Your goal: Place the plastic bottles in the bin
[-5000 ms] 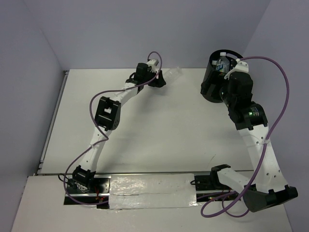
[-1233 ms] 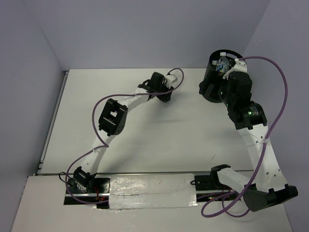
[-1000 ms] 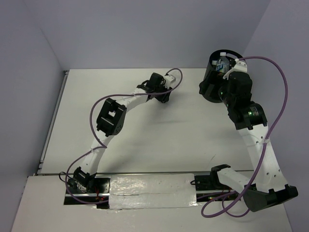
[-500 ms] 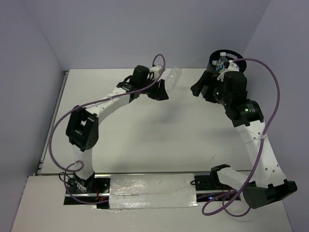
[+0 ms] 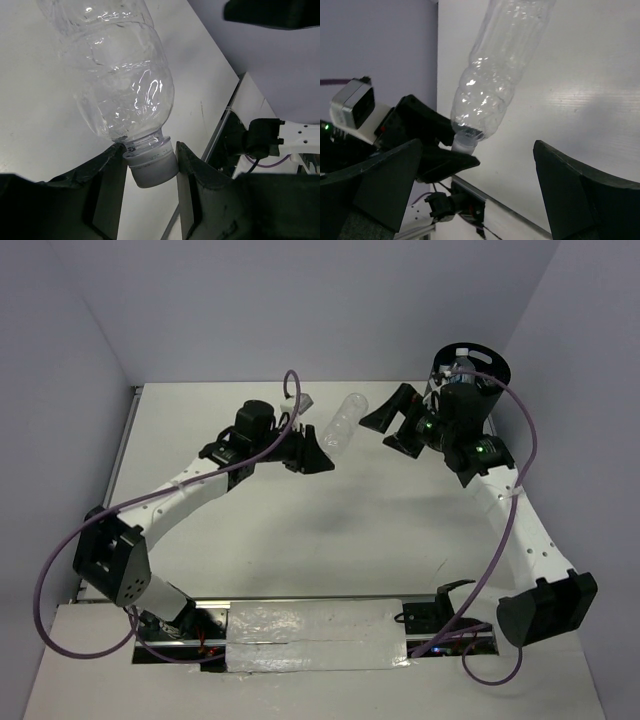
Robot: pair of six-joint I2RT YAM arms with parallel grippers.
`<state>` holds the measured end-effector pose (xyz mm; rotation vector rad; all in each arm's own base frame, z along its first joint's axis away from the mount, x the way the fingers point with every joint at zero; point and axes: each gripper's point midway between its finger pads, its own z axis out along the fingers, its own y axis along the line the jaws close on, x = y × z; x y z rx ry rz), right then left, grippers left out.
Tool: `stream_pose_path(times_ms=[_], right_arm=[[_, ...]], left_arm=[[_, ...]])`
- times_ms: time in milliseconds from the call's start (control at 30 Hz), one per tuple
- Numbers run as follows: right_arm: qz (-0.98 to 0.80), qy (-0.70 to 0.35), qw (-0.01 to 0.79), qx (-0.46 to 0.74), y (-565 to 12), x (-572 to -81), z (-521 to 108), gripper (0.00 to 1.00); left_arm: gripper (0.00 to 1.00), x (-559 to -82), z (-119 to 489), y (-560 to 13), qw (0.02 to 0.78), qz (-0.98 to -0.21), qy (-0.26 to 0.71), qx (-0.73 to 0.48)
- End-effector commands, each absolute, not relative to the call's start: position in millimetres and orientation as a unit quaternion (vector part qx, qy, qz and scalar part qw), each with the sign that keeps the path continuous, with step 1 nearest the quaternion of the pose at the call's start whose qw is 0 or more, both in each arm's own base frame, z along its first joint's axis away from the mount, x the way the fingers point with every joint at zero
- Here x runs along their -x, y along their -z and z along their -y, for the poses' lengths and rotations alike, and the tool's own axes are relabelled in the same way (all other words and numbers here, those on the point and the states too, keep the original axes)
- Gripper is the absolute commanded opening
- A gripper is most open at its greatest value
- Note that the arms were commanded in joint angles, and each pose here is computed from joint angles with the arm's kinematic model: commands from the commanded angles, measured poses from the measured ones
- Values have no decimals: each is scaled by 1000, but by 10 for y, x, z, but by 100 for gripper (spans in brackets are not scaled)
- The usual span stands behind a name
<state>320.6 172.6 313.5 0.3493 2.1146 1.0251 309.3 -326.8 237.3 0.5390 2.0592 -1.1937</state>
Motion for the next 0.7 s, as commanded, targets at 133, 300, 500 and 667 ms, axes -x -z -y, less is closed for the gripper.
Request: stream_pose_path(times_ms=[133, 300, 500, 667], right_arm=[[-799, -463, 347, -164, -3065, -3364, -1915, 100], [-797, -477, 338, -151, -3046, -3415, -2017, 100], [-784, -505, 339, -125, -3116, -3461, -2168, 100], [-782, -504, 348, -118, -3144, -3572, -2243, 100]], left_arm=[[0, -2933, 3145, -2811, 399, -758, 471, -211], [0, -2824, 3067, -2856, 397, -761, 466, -214], [0, -2813, 3032, -2845, 398, -766, 459, -211], [0, -2799, 3036, -2809, 392, -768, 460, -212]])
